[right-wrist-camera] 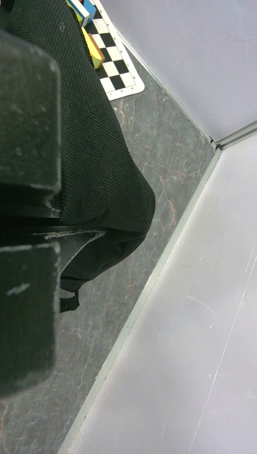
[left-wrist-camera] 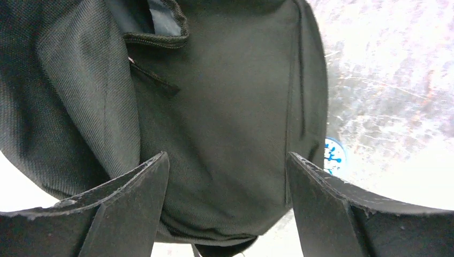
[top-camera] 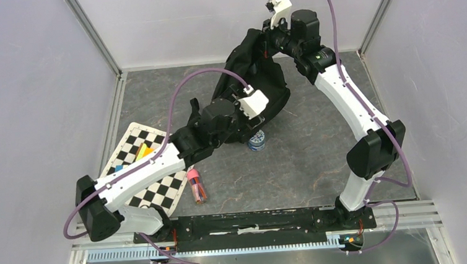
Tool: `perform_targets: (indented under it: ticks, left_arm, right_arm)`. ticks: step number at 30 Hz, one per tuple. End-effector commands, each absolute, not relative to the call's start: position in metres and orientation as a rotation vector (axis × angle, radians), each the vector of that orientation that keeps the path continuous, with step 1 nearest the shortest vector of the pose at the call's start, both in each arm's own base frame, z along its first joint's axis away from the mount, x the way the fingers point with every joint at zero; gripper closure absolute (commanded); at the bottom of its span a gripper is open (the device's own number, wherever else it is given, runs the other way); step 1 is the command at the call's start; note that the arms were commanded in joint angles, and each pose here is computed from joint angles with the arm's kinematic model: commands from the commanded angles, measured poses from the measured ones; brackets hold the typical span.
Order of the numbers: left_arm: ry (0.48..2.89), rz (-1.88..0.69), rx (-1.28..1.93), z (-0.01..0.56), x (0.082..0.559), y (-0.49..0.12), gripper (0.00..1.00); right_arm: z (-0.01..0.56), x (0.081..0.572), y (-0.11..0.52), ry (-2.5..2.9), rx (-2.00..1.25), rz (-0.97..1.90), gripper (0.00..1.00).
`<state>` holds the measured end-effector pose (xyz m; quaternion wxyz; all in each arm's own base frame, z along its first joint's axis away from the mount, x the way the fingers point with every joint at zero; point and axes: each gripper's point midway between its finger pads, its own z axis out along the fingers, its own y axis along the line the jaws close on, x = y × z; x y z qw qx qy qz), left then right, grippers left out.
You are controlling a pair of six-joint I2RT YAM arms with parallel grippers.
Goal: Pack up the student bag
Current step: Zip the student bag at the center of the board.
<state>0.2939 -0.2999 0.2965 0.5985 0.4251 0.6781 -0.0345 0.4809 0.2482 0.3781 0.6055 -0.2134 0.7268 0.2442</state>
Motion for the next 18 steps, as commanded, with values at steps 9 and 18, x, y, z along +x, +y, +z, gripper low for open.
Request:
perform_targets:
  ticks: [9,18]
  left_arm:
    - [1.409,0.035,0.812,0.373,0.318,-0.29,0.15]
    - [1.441,-0.052,0.845,0.39,0.317,-0.296,0.11]
  right_arm:
    - [0.461,0.461,0.241,1.465,-0.47,0.59,1.0]
    - [0.459,0.461,0.247,1.464,-0.467,0.631,1.0]
